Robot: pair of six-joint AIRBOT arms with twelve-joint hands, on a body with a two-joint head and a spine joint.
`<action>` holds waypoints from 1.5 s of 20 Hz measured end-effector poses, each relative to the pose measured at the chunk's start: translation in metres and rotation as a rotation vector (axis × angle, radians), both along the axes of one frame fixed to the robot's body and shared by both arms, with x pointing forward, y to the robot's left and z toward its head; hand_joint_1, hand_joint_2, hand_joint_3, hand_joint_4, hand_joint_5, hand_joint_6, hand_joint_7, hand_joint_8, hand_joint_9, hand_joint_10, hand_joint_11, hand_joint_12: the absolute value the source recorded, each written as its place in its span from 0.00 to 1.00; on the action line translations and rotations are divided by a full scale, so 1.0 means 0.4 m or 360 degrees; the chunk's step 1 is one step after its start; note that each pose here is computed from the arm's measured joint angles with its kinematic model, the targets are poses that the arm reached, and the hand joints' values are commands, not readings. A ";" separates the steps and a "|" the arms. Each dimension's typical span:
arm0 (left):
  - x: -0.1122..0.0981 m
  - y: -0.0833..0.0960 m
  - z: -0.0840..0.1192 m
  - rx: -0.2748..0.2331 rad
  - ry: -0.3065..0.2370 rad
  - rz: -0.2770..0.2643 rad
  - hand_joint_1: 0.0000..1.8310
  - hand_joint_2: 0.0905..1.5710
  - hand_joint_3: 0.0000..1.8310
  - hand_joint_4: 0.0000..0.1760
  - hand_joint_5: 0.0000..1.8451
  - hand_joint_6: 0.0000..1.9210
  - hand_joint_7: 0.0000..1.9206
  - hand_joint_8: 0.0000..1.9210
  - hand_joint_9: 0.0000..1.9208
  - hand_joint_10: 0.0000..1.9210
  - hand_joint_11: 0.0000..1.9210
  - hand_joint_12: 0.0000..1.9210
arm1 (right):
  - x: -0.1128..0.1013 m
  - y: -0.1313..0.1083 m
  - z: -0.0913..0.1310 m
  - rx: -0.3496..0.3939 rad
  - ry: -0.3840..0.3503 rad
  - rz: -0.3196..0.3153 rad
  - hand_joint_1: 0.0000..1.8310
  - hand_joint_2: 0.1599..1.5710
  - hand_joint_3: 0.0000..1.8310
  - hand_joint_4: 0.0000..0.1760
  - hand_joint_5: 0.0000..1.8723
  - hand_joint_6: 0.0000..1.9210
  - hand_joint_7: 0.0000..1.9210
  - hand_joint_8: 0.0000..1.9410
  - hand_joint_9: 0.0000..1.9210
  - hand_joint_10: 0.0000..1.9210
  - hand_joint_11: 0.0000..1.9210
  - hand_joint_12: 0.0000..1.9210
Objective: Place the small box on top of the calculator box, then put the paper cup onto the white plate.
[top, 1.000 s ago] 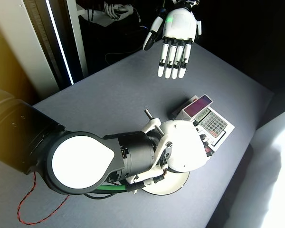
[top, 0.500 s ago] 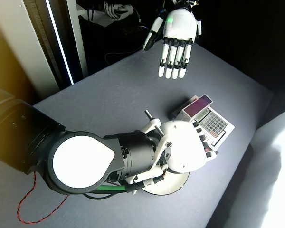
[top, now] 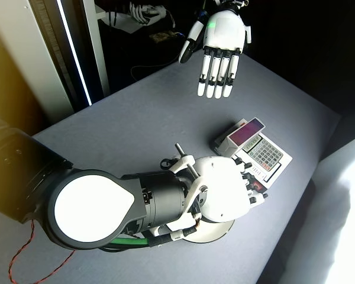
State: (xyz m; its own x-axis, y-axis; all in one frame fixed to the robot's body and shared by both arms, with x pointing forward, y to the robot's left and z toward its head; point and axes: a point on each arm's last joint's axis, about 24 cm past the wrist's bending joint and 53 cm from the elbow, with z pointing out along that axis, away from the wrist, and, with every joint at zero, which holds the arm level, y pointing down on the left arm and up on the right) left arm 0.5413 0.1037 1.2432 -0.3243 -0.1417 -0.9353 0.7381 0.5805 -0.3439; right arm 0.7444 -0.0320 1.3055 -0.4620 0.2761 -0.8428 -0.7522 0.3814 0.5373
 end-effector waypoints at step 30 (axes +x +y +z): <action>0.008 -0.012 0.032 -0.0036 -0.0056 -0.0015 0.08 0.80 0.00 0.00 0.37 0.03 0.41 0.04 0.37 0.06 0.10 0.55 | -0.335 -0.229 0.161 0.0154 -0.0280 0.0007 0.09 0.60 0.00 0.00 0.17 0.02 0.19 0.03 0.18 0.03 0.02 0.43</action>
State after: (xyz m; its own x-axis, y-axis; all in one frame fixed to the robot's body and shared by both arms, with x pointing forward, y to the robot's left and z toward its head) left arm 0.5445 0.0991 1.2559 -0.2928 -0.1602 -0.9427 0.7552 0.5660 -0.3307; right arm 0.6105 -0.1234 1.3698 -0.3114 0.3580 -0.8803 -0.8394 0.3305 0.4314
